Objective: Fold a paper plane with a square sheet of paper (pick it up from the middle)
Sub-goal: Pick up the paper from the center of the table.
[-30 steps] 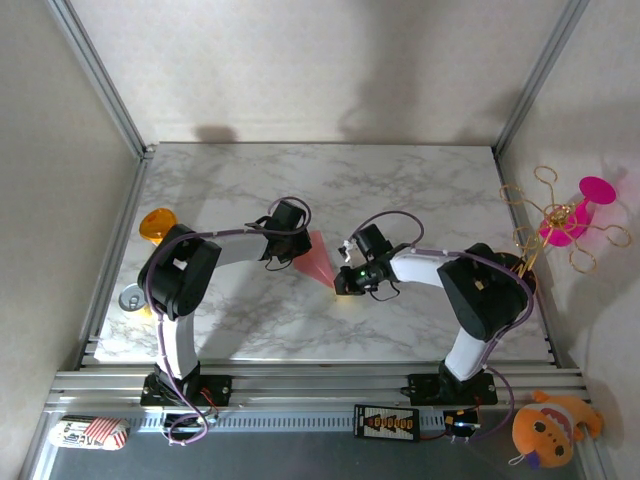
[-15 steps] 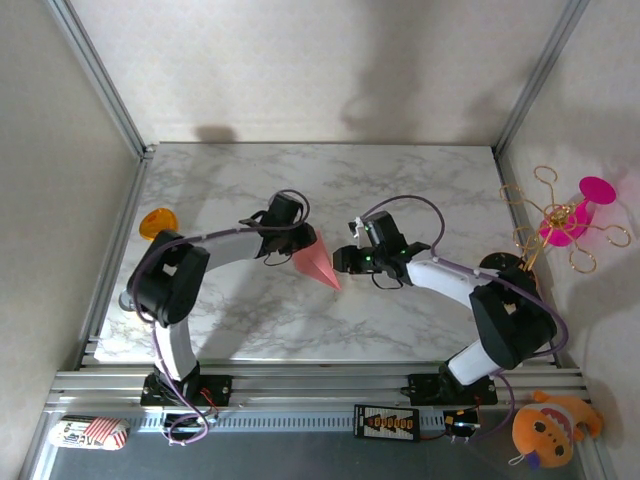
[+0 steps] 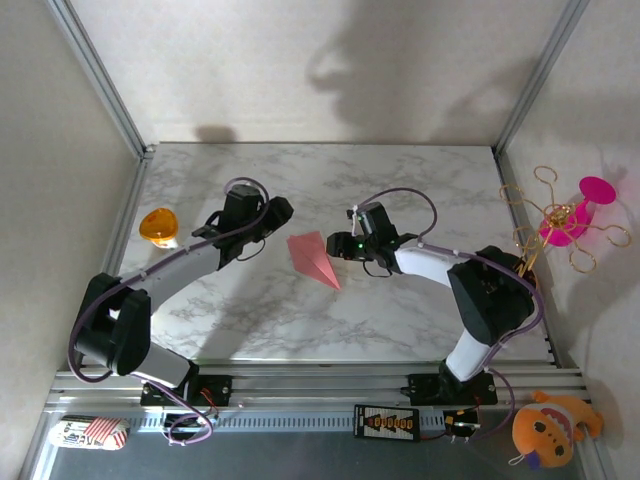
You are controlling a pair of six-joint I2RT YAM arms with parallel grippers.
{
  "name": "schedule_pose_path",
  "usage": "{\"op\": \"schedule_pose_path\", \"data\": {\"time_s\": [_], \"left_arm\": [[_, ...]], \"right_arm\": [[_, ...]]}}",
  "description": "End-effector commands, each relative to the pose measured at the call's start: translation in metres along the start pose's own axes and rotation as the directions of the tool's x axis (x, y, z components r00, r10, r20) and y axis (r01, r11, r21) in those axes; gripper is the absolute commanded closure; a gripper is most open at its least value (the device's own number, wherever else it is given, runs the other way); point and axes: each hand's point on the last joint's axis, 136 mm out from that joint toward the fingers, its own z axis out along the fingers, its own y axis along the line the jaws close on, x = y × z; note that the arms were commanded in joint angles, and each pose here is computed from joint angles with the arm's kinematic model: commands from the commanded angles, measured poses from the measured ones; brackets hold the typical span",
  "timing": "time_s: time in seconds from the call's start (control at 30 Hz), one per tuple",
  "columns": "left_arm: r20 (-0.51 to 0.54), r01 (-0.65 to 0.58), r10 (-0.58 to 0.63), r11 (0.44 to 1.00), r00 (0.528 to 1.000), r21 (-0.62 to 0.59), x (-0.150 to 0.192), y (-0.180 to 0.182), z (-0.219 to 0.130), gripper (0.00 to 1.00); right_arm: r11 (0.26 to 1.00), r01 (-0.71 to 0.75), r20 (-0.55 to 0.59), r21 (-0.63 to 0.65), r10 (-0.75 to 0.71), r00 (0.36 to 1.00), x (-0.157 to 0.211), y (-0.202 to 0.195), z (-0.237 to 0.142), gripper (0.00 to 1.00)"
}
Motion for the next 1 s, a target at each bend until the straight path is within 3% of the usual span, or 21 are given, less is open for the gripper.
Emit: {"op": "schedule_pose_path", "data": {"time_s": [0.0,0.27,0.5,0.73,0.97], "left_arm": [[0.034,0.011,-0.012,1.000,0.999,0.015,-0.007,-0.001,-0.003,0.34],[0.010,0.008,-0.009,0.996,1.000,0.084,0.009,0.005,-0.002,0.12],[-0.041,0.057,-0.050,0.982,0.998,0.178,0.031,0.011,-0.002,0.02],[-0.119,0.114,-0.088,0.965,0.989,0.235,0.053,0.013,0.005,0.01],[-0.142,0.126,-0.096,0.968,0.985,0.218,0.059,0.020,0.013,0.00]], "right_arm": [[0.999,-0.001,0.018,-0.050,0.002,1.000,-0.015,0.010,0.008,0.50],[0.996,0.015,-0.039,-0.083,-0.018,0.999,-0.006,0.009,0.023,0.48],[0.992,0.029,-0.087,-0.122,-0.039,0.995,0.008,0.005,0.026,0.50],[0.988,0.023,-0.136,-0.153,-0.044,0.990,0.015,0.005,0.037,0.54],[0.980,0.028,-0.151,-0.195,-0.058,0.987,0.013,0.011,0.048,0.65]]}}
